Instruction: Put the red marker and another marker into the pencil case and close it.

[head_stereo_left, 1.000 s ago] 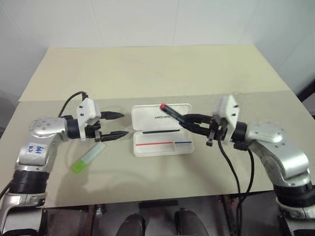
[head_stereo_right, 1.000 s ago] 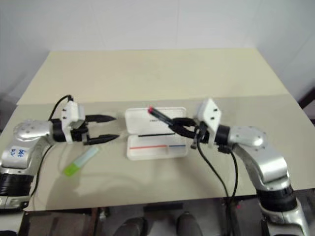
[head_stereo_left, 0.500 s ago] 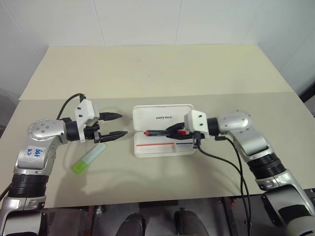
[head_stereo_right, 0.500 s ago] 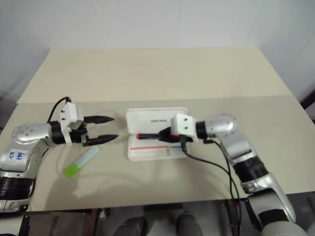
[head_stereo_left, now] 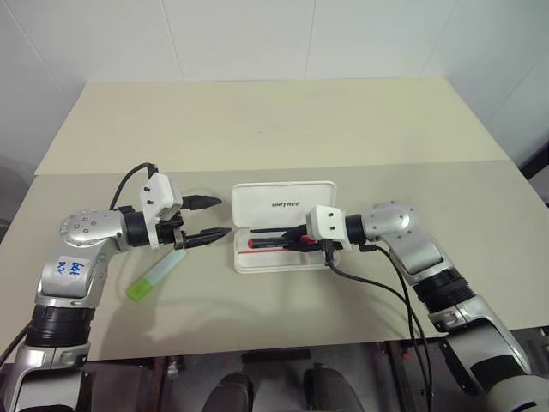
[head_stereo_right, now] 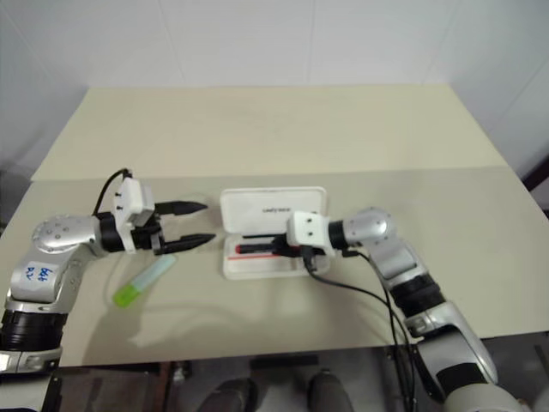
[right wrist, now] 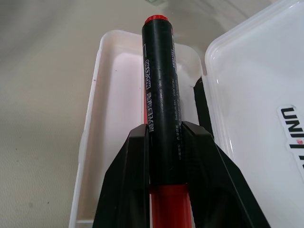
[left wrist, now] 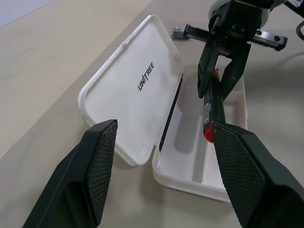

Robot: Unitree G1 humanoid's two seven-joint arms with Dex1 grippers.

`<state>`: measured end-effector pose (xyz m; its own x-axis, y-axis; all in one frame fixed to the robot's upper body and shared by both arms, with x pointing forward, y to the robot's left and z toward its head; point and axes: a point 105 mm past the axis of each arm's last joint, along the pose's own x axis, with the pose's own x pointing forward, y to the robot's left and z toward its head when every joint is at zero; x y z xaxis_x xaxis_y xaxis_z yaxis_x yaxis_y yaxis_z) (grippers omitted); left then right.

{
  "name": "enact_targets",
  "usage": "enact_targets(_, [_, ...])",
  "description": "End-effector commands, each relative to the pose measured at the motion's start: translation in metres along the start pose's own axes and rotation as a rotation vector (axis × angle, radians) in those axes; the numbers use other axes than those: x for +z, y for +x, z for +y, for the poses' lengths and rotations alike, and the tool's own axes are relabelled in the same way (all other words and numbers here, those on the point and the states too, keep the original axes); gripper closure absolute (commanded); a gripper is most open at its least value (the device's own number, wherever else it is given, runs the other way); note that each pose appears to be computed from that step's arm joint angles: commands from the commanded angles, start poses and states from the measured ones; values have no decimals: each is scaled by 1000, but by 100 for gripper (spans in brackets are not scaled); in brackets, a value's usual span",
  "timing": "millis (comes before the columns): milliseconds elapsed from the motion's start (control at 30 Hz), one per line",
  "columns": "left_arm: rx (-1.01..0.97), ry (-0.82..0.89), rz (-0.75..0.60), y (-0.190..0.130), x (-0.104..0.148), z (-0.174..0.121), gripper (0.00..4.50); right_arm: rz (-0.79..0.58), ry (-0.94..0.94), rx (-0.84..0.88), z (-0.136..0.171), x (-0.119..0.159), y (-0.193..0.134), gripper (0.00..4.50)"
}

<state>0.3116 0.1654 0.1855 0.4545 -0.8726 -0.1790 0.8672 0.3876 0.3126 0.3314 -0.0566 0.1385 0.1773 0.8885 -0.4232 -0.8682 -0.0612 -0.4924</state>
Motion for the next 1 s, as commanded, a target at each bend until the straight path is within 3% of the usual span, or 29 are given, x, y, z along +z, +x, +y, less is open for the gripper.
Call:
enact_targets(33, [-8, 22, -28, 3, 8, -2, 118, -35, -54, -54, -15, 14, -4, 252])
enact_targets(267, [-15, 18, -35, 5, 8, -4, 118, -99, -47, -61, -14, 30, -5, 2])
enact_targets(567, [22, -10, -3, -9, 0, -5, 118, -295, 113, -93, 1, 90, -46, 2])
enact_targets(833, [251, -66, 91, -66, -30, -1, 118, -225, 237, -273, 18, 81, -88, 2])
enact_targets(1000, [338, -143, 157, -94, -57, -18, 118, -214, 266, -358, 16, 77, -95, 2])
